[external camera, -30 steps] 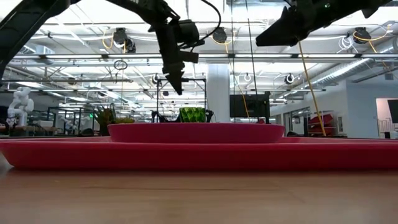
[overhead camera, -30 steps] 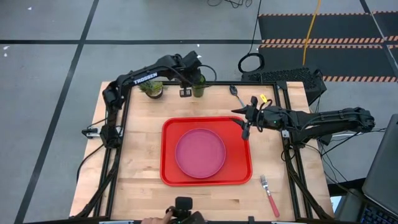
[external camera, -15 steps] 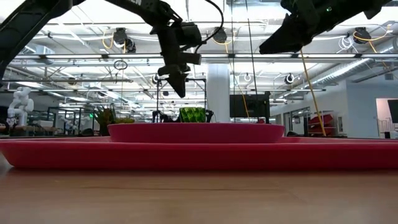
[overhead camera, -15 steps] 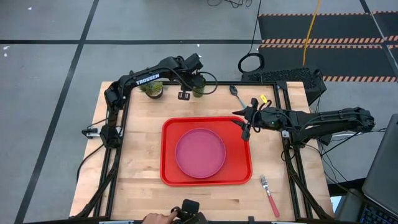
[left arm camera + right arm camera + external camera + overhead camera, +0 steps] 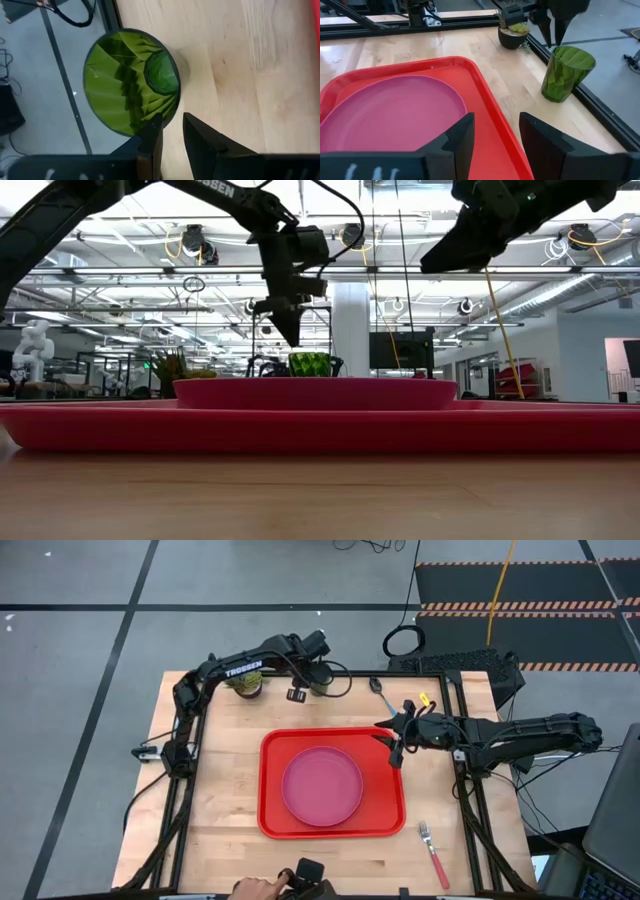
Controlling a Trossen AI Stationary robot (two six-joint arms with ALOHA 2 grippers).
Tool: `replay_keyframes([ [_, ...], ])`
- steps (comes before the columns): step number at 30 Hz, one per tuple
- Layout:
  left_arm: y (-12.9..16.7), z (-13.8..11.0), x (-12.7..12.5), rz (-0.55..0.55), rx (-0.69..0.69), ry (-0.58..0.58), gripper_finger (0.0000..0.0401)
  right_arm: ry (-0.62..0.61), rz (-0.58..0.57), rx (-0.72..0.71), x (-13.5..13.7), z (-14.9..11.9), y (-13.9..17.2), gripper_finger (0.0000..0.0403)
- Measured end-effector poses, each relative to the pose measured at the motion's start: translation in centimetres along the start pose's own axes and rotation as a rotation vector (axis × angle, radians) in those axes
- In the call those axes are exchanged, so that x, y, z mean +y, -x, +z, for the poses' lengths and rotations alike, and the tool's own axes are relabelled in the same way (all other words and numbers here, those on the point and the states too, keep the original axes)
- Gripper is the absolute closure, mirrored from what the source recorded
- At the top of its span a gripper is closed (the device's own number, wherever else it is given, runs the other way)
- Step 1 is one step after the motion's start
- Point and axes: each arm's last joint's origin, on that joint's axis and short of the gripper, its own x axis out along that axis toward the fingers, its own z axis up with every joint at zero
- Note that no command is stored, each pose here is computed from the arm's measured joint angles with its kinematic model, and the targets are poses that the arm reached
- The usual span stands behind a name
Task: Pick and place plate/cup/fork/spoon on tray
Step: Put the green cup on the red serving tray to the top left of the pink plate
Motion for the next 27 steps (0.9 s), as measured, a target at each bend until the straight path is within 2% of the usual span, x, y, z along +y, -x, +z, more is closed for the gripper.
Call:
replay_keyframes([
  [5, 0.0, -0.1, -0.1, -0.007, 0.006, -0.001, 0.0322, -0.018, -0.001, 0.007, 0.0, -0.1, 0.0, 0.0255],
  [16, -2.0, 0.2, -0.4, -0.018, 0.066, -0.051, 0.0322, -0.038, 0.006, 0.052, 0.2, -0.5, 0.0, 0.0255],
  [27, -2.0, 0.1, -0.3, -0.015, 0.069, -0.054, 0.0322, -0.045, 0.033, 0.052, 0.8, -0.6, 0.2, 0.0255],
])
